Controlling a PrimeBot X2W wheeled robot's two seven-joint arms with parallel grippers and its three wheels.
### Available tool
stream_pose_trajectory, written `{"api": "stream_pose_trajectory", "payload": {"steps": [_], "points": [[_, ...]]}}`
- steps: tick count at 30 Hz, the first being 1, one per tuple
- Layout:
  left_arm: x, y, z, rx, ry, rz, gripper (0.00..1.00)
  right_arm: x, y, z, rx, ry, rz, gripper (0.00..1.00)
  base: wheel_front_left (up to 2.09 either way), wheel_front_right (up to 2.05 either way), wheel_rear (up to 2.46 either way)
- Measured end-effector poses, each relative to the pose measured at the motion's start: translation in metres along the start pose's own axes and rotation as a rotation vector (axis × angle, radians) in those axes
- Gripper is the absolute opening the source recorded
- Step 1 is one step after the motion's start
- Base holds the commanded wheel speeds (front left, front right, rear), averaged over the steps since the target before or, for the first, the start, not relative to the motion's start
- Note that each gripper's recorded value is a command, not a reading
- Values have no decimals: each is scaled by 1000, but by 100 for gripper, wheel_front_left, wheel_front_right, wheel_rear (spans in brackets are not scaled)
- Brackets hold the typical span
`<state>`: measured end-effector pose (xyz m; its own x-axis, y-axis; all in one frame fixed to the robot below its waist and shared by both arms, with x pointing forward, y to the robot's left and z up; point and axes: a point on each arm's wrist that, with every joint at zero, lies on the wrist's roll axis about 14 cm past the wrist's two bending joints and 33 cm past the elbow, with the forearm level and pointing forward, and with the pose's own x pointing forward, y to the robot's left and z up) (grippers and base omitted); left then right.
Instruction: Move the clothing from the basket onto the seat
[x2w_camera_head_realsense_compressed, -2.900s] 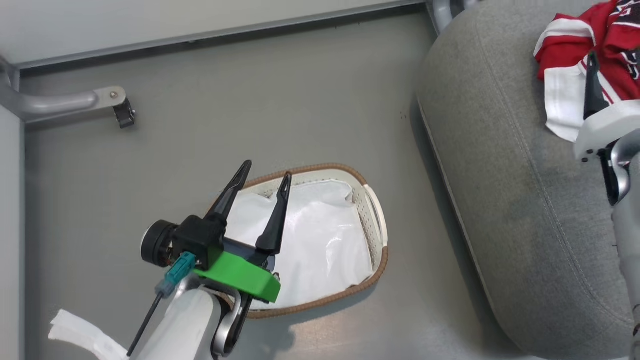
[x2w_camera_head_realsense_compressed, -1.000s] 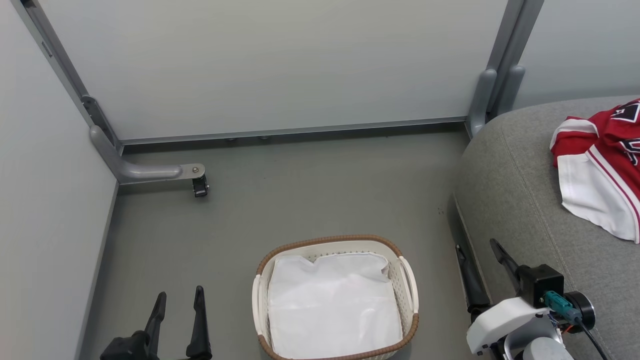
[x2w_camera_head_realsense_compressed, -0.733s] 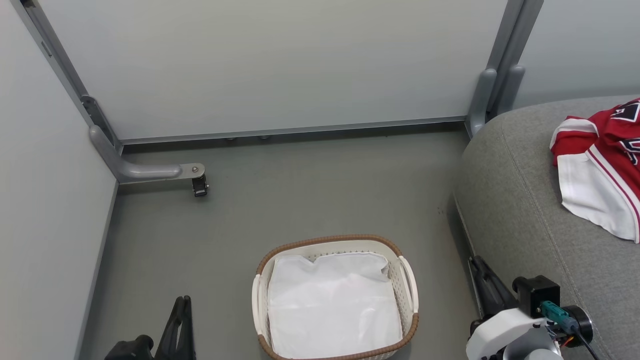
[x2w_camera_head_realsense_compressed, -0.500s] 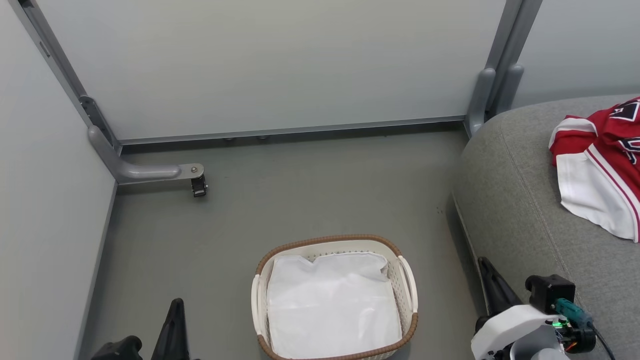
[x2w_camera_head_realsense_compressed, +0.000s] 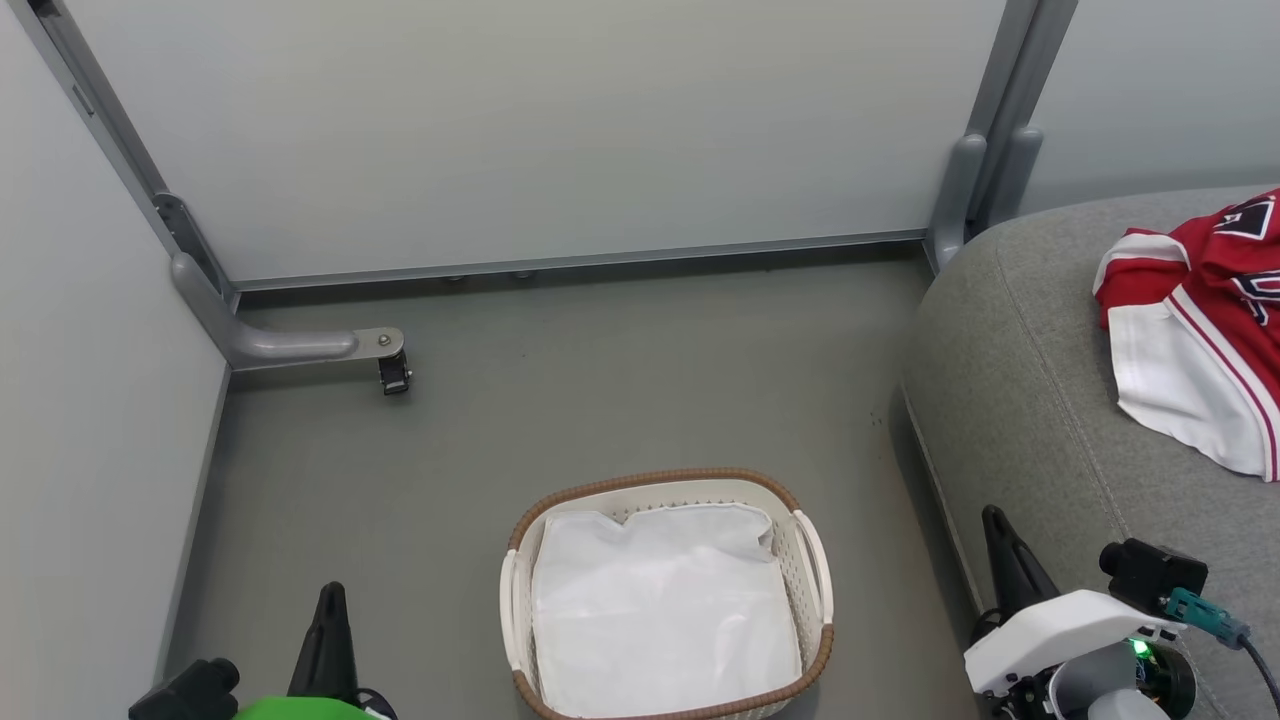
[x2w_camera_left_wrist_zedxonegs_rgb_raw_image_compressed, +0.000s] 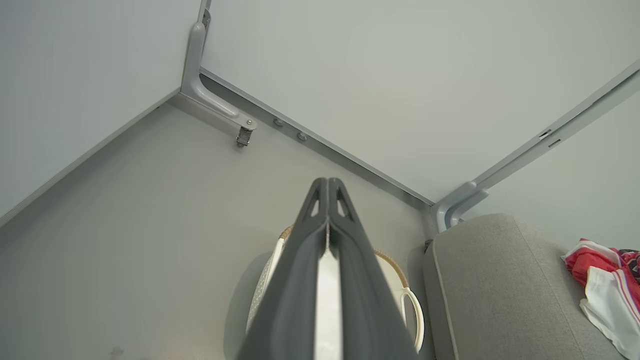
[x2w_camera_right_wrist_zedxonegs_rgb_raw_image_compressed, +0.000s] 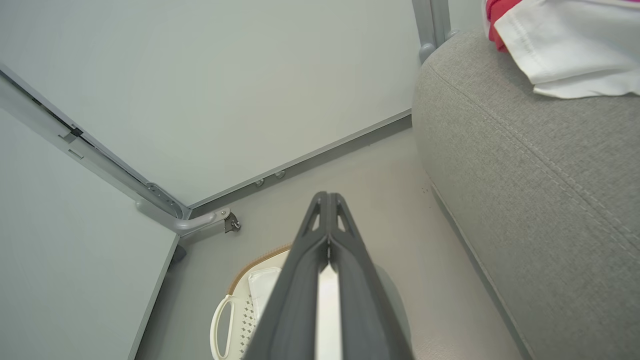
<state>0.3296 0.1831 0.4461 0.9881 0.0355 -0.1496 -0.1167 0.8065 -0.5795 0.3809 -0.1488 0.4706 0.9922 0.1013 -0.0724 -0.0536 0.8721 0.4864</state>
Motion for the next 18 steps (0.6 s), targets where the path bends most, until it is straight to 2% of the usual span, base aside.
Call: {"api": "stream_pose_trajectory", "payload": {"steps": [18], "points": [[13, 0, 13, -245, -8, 10, 0, 0, -12, 11, 279, -18, -49, 0, 0, 0, 0]]}}
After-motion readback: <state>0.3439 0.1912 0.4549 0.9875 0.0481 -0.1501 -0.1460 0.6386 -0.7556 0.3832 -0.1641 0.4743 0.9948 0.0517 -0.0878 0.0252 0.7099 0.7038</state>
